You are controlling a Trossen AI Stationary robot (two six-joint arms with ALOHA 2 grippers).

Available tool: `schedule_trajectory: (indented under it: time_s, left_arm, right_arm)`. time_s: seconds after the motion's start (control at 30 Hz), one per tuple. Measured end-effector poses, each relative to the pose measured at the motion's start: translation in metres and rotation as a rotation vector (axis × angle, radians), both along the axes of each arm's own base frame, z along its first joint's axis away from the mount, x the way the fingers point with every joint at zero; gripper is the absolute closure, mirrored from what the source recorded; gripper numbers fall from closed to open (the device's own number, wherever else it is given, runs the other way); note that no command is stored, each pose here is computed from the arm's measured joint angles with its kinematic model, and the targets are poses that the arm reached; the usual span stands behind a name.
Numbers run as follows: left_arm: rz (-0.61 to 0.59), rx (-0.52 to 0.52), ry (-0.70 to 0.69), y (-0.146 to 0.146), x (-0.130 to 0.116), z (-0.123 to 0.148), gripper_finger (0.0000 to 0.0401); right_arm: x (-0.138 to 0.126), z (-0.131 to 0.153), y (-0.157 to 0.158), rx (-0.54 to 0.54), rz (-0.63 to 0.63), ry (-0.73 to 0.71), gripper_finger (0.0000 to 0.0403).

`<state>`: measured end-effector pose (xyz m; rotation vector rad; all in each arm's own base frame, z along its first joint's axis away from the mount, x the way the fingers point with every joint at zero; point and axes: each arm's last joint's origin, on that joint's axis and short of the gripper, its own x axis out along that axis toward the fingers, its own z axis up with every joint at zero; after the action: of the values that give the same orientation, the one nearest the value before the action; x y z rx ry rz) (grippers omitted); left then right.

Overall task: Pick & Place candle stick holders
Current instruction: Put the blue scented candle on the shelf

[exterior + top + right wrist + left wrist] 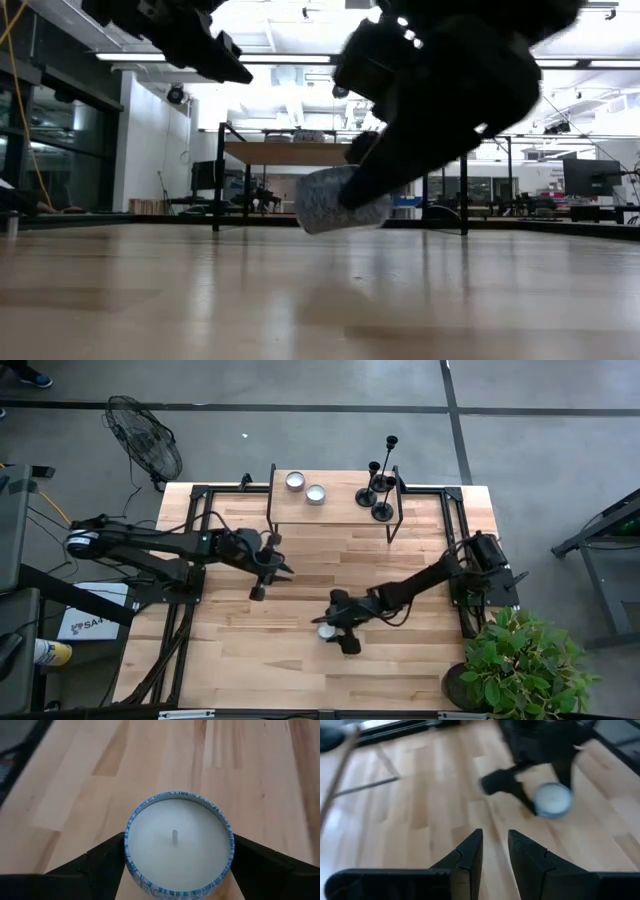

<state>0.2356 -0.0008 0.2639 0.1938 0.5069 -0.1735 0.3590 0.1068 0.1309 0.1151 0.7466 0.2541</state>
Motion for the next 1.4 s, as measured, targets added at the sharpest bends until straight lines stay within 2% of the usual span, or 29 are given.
schedule_trajectory:
  time_s: [0.17, 0.33, 0.53, 0.73, 1.0, 1.4]
  left_arm:
    - [-0.174, 0.042, 0.004, -0.008, 0.004, -0.005, 0.0311]
    - [-0.292, 0.154, -0.038, -0.027, 0.003, -0.004, 0.0311]
    - [-0.311, 0.282, -0.096, -0.049, 0.005, -0.002, 0.0311]
    - [-0.325, 0.362, -0.053, -0.063, 0.011, -0.014, 0.0311]
    - [-0.332, 0.404, -0.012, -0.067, 0.021, -0.030, 0.0311]
    - [-0.377, 0.447, 0.001, -0.070, 0.029, -0.040, 0.0311]
  right_arm:
    - [0.012, 0.015, -0.008, -0.071, 0.023, 0.061, 0.0093]
    - [0.022, 0.026, -0.019, -0.069, 0.050, 0.062, 0.0093]
    - [0.032, 0.038, -0.036, -0.011, 0.072, 0.066, 0.0093]
    - [0.044, 0.056, -0.048, 0.011, 0.084, 0.021, 0.0093]
    - [0.052, 0.076, -0.054, -0.019, 0.101, 0.020, 0.0093]
    - [0.054, 0.078, -0.067, -0.021, 0.085, 0.017, 0.0093]
